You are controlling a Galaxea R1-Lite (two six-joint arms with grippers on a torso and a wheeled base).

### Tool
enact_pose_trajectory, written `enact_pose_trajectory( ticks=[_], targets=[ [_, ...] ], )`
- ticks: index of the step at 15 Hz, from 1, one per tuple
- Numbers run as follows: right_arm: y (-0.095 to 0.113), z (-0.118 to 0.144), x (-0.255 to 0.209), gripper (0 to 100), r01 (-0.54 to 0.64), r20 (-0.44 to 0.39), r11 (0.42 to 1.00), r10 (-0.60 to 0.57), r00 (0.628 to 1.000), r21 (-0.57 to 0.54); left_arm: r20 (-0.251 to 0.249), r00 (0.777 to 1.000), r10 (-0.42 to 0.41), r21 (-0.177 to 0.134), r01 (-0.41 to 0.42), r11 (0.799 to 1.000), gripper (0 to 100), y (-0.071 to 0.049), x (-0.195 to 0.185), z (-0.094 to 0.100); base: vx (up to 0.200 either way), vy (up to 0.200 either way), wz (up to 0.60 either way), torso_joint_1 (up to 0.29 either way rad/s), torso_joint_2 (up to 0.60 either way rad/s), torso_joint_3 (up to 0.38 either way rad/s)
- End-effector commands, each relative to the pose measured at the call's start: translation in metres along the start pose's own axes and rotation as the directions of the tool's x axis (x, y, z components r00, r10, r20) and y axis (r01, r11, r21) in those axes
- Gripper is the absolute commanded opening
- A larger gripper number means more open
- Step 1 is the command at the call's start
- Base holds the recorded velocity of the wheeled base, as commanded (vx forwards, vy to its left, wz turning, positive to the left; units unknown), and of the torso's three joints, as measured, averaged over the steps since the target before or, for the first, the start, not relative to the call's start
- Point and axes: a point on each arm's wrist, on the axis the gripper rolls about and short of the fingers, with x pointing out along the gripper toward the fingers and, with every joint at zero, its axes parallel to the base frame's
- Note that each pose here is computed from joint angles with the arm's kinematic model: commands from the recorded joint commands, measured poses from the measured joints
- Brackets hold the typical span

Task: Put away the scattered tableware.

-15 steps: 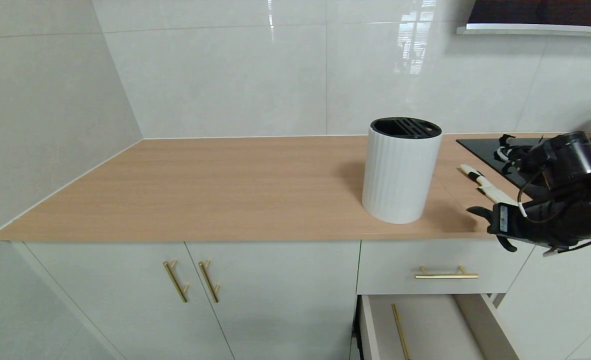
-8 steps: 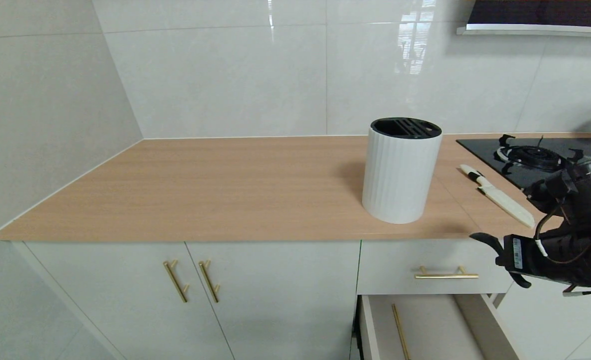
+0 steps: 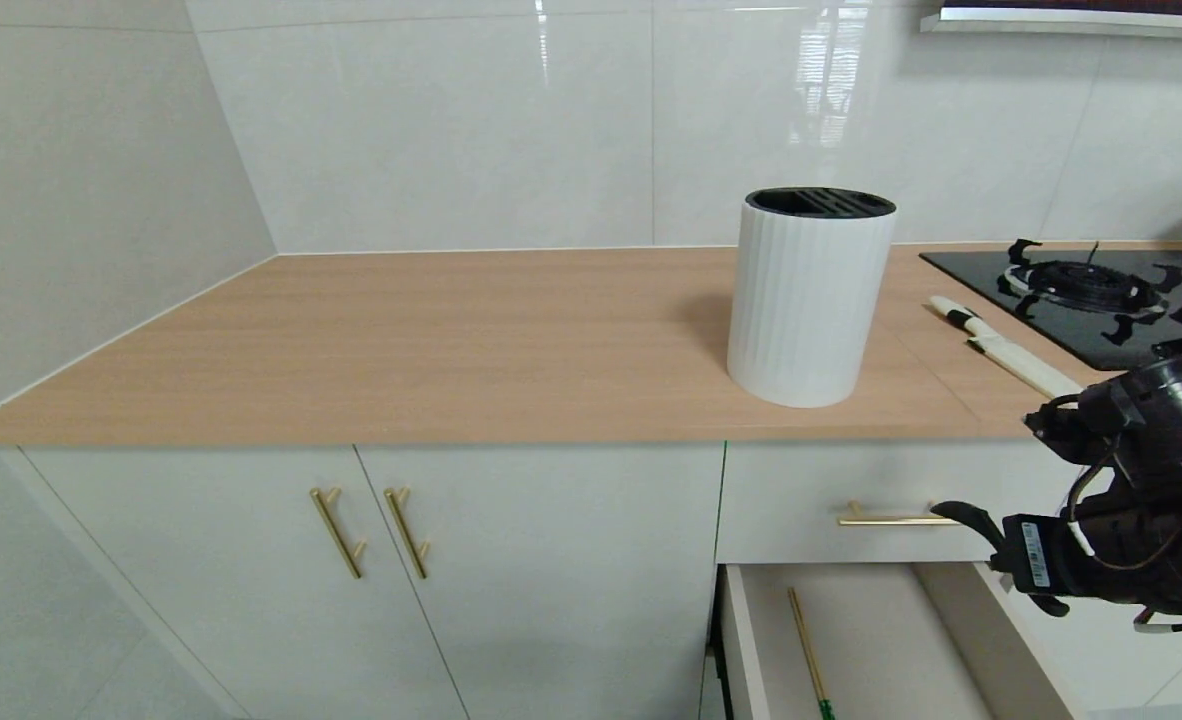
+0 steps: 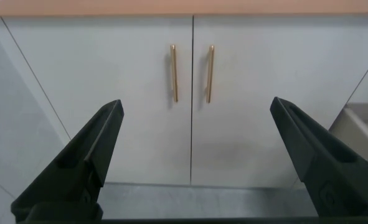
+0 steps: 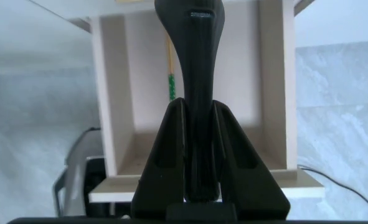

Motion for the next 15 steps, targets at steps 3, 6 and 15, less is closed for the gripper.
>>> enact_pose_trajectory(
  ticks=[3,6,15],
  targets=[
    [0.001,-0.003,0.009,0,0.01,-0.033,1.0,-0.01,0.999,-0.008,0.0,1.0,0.001,0.0,-0.001,1.0,100,0.0,0.0,0.0,0.0,0.0,0.0,-0.188,0.48,0.286],
    [0.002,-0.003,0.014,0,0.018,-0.053,1.0,-0.019,0.998,-0.011,-0.002,1.0,0.001,0.0,-0.001,1.0,100,0.0,0.0,0.0,0.0,0.0,0.0,-0.18,0.47,0.295],
    [0.004,-0.008,0.035,0,0.036,-0.094,0.999,-0.038,0.995,-0.027,-0.002,1.0,0.001,0.0,-0.001,1.0,100,0.0,0.0,0.0,0.0,0.0,0.0,-0.106,0.34,0.238]
  ],
)
